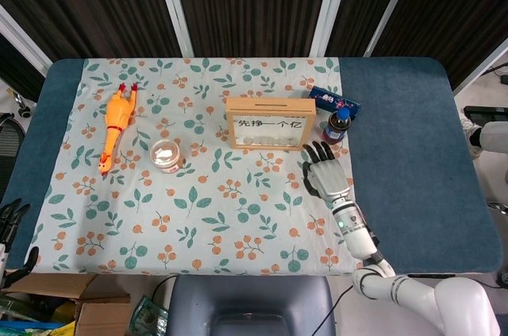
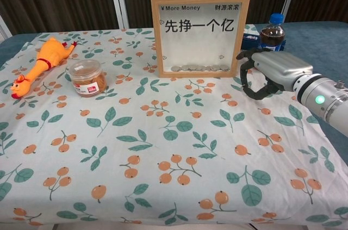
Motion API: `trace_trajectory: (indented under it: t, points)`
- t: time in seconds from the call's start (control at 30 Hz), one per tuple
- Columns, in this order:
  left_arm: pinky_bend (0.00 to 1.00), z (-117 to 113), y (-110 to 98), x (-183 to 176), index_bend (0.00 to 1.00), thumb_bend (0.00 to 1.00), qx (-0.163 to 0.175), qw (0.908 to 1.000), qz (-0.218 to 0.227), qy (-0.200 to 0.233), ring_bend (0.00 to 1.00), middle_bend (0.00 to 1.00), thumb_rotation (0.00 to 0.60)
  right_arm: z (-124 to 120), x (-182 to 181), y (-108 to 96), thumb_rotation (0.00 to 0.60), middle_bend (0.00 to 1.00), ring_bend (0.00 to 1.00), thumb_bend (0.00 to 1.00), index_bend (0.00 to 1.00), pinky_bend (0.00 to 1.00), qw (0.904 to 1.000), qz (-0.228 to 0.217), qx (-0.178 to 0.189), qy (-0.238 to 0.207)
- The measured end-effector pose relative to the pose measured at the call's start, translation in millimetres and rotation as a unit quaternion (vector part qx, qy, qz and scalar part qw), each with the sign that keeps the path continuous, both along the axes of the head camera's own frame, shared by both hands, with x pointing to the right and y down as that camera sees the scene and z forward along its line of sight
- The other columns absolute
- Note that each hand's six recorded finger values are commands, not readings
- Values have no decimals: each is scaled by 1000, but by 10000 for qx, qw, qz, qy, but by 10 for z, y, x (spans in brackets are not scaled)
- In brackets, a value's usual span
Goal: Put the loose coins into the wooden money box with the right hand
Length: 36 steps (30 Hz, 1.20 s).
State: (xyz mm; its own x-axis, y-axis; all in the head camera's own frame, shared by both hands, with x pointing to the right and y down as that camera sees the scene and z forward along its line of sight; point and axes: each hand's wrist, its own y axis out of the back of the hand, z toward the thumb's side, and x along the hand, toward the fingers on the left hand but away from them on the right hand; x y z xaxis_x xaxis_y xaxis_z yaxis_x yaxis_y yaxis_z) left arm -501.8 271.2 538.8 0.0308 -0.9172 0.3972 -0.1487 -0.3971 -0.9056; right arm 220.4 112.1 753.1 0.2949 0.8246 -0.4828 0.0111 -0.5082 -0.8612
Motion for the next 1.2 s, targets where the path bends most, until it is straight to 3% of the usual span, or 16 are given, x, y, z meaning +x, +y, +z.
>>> trace_trajectory:
  t: [0.13, 0.37, 0.53, 0.7, 0.83, 1.2]
  points:
    - [0, -6, -1, -2, 0, 438, 16, 10000, -9, -4, 0, 0, 600, -326, -62, -49, 600, 220, 0, 610, 725, 0, 9984, -39, 376, -430]
    - [0, 3, -1, 15, 0, 437, 4, 10000, 9, -9, 0, 0, 600, -925, -150, -134, 600, 220, 0, 610, 714, 0, 9902, 11, 708, -1200]
    - [0, 15, -4, 22, 0, 437, -22, 10000, 27, -5, 0, 0, 600, -1329, -134, -429, 600, 220, 0, 610, 710, 0, 9813, 303, 1124, -1536]
    - [0, 32, -12, 18, 0, 437, -51, 10000, 22, -17, 0, 0, 600, -1497, -187, -803, 600, 220, 0, 609, 709, 0, 9756, 632, 1379, -1586]
    - [0, 40, -19, 16, 0, 437, -58, 10000, 16, -23, 0, 0, 600, -1568, -275, -1114, 600, 220, 0, 610, 709, 0, 9756, 793, 1509, -1385]
    - [0, 61, -27, 9, 0, 437, -101, 9999, 1, -32, 0, 0, 600, -1365, -586, -1634, 600, 220, 0, 610, 708, 0, 9856, 1007, 1144, -727]
